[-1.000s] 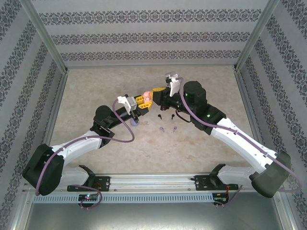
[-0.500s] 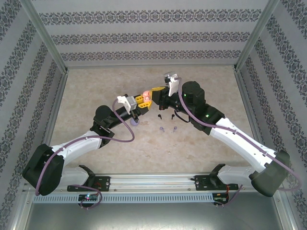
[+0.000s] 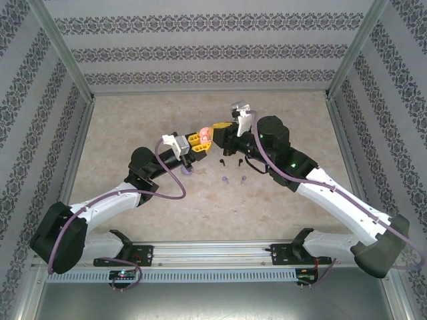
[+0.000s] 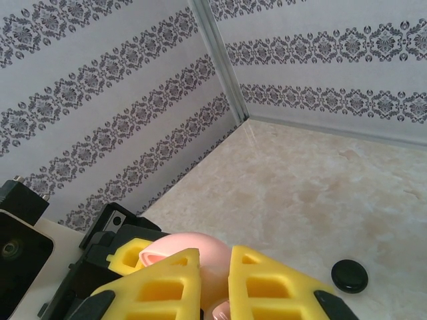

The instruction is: Insert wireless bluetooth earbuds into charging case

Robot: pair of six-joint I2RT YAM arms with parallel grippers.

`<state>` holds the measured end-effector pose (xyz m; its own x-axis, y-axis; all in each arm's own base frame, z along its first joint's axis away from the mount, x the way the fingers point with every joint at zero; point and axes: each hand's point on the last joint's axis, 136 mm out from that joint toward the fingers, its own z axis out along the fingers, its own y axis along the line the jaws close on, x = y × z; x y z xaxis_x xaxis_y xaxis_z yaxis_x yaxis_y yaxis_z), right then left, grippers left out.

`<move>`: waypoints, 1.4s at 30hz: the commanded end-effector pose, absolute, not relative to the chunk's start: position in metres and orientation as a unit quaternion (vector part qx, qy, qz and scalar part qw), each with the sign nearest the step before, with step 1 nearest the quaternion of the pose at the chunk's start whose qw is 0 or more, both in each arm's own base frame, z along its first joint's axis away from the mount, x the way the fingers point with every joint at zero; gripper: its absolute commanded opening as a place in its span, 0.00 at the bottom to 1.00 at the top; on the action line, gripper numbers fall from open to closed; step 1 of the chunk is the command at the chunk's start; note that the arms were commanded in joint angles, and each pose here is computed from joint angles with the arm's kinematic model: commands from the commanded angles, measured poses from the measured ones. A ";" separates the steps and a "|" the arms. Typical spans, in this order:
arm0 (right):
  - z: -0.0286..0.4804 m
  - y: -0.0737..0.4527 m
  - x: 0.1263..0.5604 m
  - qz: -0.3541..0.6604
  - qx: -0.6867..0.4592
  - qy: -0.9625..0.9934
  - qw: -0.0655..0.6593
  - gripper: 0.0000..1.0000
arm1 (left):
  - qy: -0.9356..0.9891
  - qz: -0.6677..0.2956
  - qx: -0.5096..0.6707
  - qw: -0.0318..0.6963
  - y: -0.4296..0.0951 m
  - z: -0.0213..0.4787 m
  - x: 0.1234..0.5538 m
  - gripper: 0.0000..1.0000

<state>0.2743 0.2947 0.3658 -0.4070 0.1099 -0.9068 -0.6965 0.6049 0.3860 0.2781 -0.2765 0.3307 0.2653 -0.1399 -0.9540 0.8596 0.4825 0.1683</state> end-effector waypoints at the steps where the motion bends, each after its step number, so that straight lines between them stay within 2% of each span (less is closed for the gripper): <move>1: 0.372 0.302 0.255 0.424 -0.216 0.730 0.490 0.13 | 0.440 -0.348 0.380 0.735 -0.278 0.362 0.267 0.00; 16: 0.370 0.302 0.253 0.428 -0.213 0.731 0.487 0.13 | 0.436 -0.346 0.388 0.734 -0.280 0.363 0.266 0.00; 29: 0.372 0.287 0.270 0.397 -0.187 0.732 0.521 0.13 | 0.435 -0.355 0.391 0.730 -0.282 0.363 0.261 0.00; 42: 0.353 0.299 0.269 0.406 -0.200 0.745 0.490 0.13 | 0.428 -0.360 0.394 0.729 -0.284 0.367 0.257 0.00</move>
